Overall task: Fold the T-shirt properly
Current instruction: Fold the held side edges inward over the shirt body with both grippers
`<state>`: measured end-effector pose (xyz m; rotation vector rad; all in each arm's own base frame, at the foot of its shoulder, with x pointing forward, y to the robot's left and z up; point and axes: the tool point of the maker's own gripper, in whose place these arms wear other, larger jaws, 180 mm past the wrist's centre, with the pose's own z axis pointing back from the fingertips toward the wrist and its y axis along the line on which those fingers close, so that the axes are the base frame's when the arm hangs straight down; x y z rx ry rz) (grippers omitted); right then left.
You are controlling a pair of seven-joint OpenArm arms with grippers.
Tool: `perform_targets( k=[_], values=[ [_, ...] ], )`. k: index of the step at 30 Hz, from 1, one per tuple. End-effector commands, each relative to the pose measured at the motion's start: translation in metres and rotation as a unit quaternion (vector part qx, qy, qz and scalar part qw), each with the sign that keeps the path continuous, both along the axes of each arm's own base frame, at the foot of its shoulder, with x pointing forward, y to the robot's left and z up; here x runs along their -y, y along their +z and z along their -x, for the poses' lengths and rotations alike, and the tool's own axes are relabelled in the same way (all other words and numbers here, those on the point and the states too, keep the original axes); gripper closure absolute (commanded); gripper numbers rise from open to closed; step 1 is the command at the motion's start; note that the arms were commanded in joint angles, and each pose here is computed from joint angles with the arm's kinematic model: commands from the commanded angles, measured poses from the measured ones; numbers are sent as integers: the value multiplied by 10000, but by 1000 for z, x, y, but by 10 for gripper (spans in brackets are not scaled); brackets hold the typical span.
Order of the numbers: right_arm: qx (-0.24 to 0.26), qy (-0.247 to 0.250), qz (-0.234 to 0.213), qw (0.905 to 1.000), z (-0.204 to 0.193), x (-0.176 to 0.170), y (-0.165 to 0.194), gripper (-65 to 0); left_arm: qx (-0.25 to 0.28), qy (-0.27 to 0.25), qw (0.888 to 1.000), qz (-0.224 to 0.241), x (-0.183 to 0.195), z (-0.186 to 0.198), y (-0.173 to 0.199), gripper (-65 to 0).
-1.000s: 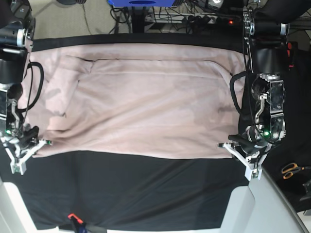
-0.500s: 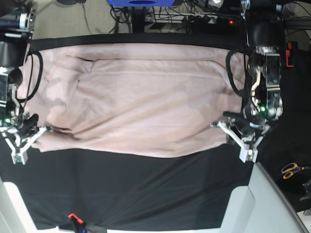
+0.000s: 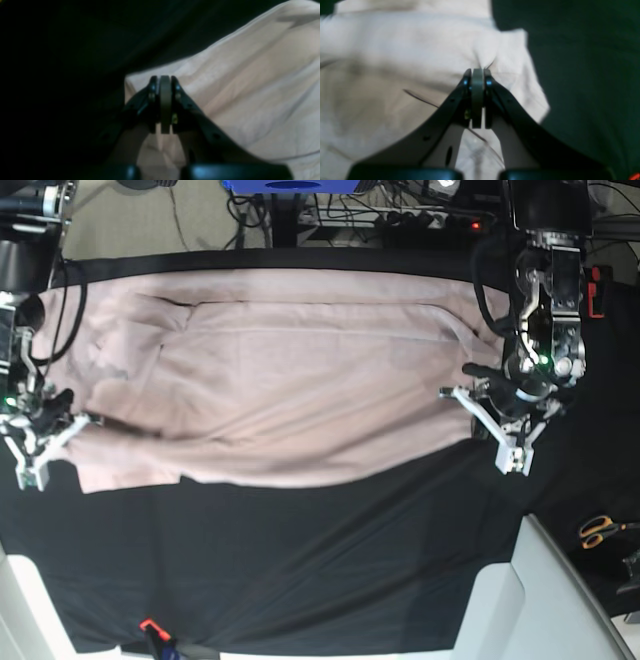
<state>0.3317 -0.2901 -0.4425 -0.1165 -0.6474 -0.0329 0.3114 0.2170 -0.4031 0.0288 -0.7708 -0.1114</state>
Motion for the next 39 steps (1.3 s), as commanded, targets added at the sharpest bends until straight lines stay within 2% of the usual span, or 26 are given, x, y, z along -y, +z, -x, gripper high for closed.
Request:
perform_targets(
  k=[1, 7, 14, 19, 25, 31, 39],
  values=[
    [280, -14, 150, 9995, -12, 11, 19, 0, 236, -17, 9997, -83, -6, -8, 14, 0],
    [132, -11, 237, 9996, -2, 18, 17, 0, 192, -64, 9998, -89, -3, 4, 12, 0],
    [109, 41, 312, 9994, 9, 17, 17, 0, 264, 107, 9994, -191, -21, 14, 21, 0],
    [-104, 24, 302, 9995, 19, 17, 10, 0, 121, 88, 9997, -200, -20, 26, 13, 0],
    [-52, 119, 381, 9992, 28, 13, 17, 0, 24, 96, 9998, -187, -20, 34, 7, 0],
    [-271, 121, 397, 9988, 41, 13, 11, 0, 128, -14, 9997, -210, -13, 40, 16, 0],
    [-266, 218, 454, 9984, 56, 8, 13, 0, 50, -21, 9997, -242, -14, 47, 13, 0]
  ],
)
